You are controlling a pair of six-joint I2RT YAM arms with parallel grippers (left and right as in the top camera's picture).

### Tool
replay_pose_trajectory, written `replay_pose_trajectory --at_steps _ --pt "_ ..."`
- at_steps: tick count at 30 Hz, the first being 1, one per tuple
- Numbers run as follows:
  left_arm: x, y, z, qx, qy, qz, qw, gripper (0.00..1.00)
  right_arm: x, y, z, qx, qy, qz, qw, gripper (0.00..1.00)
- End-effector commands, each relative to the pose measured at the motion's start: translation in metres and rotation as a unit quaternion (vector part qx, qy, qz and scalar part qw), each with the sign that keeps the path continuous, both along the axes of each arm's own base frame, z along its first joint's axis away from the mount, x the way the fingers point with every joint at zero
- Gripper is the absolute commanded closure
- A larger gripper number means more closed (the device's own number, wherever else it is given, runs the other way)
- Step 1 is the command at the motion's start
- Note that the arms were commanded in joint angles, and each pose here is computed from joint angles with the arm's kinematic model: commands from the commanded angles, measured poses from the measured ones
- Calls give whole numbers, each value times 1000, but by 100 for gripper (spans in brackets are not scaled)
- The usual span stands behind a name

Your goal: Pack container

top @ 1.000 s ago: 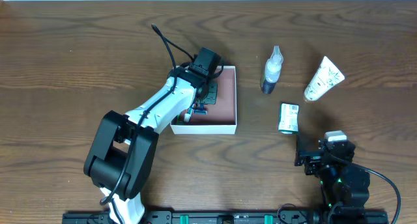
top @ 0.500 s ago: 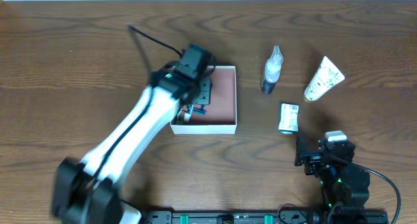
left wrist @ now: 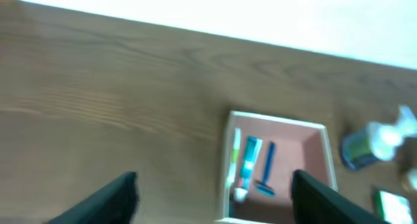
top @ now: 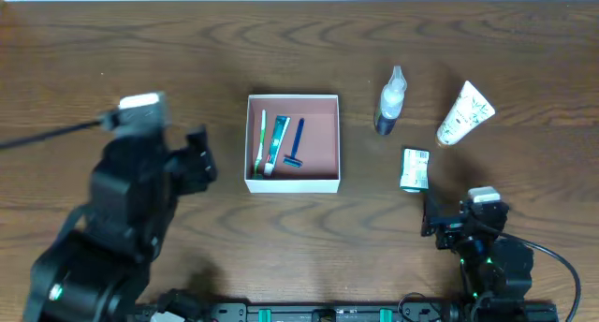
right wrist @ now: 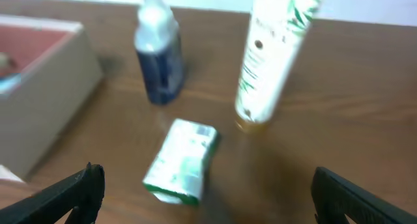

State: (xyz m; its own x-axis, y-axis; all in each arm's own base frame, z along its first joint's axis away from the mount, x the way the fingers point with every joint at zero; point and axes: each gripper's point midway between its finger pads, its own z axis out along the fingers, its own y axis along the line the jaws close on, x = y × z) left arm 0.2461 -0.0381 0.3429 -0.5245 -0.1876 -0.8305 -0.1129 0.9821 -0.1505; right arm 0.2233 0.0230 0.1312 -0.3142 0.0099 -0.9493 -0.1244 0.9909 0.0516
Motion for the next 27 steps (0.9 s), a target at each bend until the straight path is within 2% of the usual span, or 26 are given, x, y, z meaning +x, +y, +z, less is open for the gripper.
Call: replay_pose_trajectory --at_steps 1,7,10,15,18,21,24,27 --pt "-13 24 8 18 -16 42 999 2 -2 24 10 111 -1 43 993 1" --pt "-35 32 0 26 4 42 999 2 -8 44 25 156 -7 94 983 1" --pt "-40 34 -7 33 22 41 998 2 -12 45 60 185 -30 93 978 1" --pt "-40 34 -8 34 23 41 998 2 -12 45 129 172 -54 99 979 1" --pt "-40 34 -8 34 23 41 998 2 1 40 148 175 3 75 982 1" --pt "-40 34 -8 34 23 41 998 2 22 41 159 159 97 65 980 1" --pt "-40 34 -8 34 23 41 998 2 45 56 174 110 168 105 974 1" --pt "-40 34 -8 34 23 41 998 2 63 86 172 110 233 159 953 1"
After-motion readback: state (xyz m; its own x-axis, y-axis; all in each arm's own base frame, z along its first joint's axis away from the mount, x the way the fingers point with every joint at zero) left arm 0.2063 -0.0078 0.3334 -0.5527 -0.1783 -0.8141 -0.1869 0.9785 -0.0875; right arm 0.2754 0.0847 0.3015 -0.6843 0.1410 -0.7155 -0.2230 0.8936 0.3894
